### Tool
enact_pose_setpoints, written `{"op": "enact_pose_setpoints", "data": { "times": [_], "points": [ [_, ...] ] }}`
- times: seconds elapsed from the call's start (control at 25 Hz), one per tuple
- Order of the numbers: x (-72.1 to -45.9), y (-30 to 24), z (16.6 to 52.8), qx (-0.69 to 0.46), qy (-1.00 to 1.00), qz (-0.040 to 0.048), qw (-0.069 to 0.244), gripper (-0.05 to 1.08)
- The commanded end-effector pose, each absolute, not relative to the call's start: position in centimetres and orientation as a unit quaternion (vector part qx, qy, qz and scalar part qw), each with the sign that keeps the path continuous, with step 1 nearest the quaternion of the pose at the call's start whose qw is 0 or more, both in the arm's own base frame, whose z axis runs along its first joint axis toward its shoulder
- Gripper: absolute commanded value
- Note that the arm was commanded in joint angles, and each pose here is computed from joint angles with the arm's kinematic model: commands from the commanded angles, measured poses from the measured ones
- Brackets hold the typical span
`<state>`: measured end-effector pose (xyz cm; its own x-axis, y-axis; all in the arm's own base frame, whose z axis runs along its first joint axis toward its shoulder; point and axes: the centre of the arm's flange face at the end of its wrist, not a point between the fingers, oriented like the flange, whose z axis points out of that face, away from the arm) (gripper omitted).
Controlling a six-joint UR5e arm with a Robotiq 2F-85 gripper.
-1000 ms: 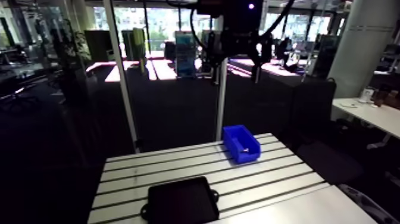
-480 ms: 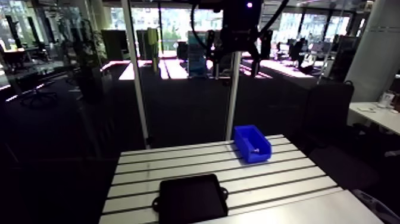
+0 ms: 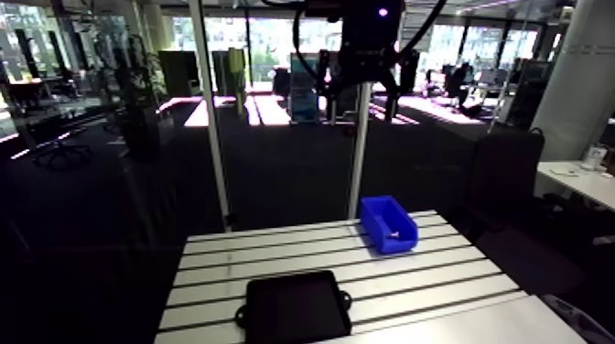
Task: Pick up the M10 bolt from the tray and put it into the blue bin.
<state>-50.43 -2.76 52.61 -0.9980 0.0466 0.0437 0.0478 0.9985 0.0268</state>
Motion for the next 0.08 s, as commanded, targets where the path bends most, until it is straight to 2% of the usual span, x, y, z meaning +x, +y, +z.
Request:
{"op": "enact_pose_setpoints", "data": {
  "times": [0.04,0.08],
  "points": [
    [-50.36,-2.77,52.57,-0.023,-0.999,-0.0137,0.021,0.01],
    [-50.41,-2.85,52.49,-0.022,-0.999,-0.0128,0.021,0.01]
  ]
}}
